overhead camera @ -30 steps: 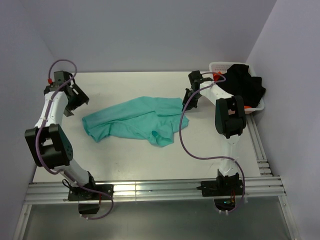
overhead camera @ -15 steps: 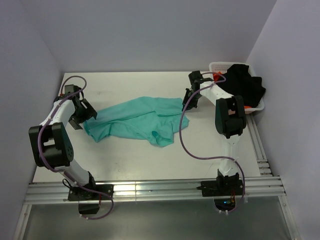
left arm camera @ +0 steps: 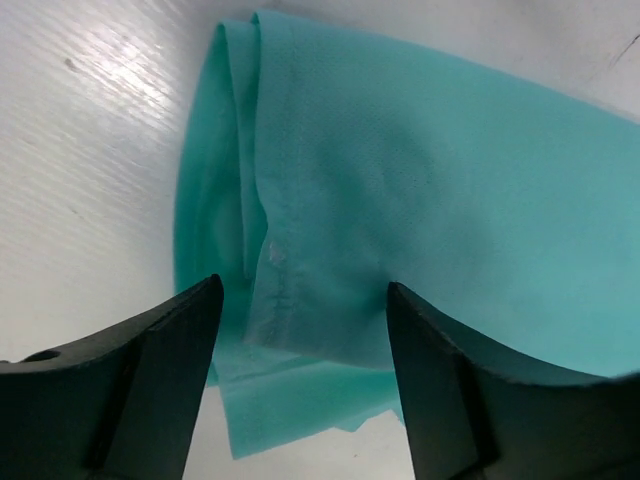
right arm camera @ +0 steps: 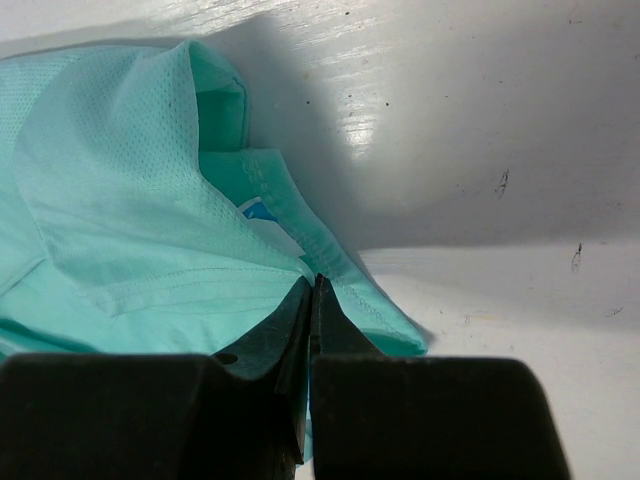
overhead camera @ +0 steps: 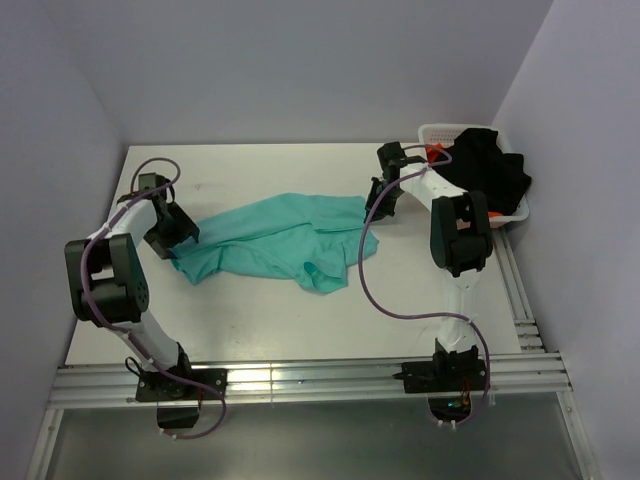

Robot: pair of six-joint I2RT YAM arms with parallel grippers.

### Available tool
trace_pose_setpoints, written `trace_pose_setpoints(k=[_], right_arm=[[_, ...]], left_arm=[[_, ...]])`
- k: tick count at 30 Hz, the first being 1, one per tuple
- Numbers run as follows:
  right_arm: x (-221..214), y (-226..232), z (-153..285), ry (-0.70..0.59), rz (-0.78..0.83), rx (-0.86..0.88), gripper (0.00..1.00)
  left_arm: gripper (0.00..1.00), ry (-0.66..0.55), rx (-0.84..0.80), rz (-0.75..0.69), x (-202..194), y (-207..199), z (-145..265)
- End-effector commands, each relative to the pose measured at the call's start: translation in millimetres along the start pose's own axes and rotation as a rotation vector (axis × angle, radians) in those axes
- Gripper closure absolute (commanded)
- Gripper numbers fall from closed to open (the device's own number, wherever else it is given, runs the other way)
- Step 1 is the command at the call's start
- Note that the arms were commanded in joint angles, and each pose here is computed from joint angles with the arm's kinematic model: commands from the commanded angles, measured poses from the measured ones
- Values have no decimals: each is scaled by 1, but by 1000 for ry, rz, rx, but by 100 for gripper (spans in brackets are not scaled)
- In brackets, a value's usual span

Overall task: Fold and stack the t-shirts
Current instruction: Flatten out the tshirt

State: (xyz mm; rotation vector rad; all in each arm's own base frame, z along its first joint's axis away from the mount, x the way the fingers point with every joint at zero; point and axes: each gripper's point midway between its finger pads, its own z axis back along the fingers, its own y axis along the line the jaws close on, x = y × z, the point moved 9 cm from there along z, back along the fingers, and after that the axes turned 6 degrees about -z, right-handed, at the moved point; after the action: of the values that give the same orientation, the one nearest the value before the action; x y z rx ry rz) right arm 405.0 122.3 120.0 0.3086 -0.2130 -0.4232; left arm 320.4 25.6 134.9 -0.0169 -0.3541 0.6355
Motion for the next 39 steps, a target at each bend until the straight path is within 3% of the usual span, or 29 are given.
trace_pose_setpoints(k=[1, 2, 6, 8, 9, 12, 18, 26, 32, 35, 39], right_arm=[[11, -1, 14, -53, 8, 2, 100], [11, -3, 12, -50, 7, -2, 100], [13, -6, 13, -55, -1, -2, 100], [15, -7, 14, -58, -3, -1, 100], [16, -7, 15, -59, -7, 0, 100], [20, -6, 19, -66, -12, 10, 100], [35, 8, 60, -142, -13, 88, 100], [16, 12, 163, -327, -17, 226, 100], [-35, -9, 251, -548, 24, 268, 100], [-66, -27, 281, -628, 30, 261, 100], [-108, -50, 317, -743, 47, 277, 100]], left_arm=[[29, -32, -45, -1, 11, -15, 1], [31, -33, -46, -3, 12, -17, 0], [64, -36, -44, 1, 15, -23, -2], [74, -54, -50, 6, 20, -25, 2], [86, -68, -52, 7, 24, -27, 6], [99, -104, -51, 16, 35, -30, 18], [100, -190, -100, 28, 59, -42, 58], [100, -313, -245, 60, 57, -42, 137], [100, -480, -329, 55, 12, -22, 220], [100, -515, -385, 98, -13, -9, 236], [100, -684, -476, 110, -41, 19, 311]])
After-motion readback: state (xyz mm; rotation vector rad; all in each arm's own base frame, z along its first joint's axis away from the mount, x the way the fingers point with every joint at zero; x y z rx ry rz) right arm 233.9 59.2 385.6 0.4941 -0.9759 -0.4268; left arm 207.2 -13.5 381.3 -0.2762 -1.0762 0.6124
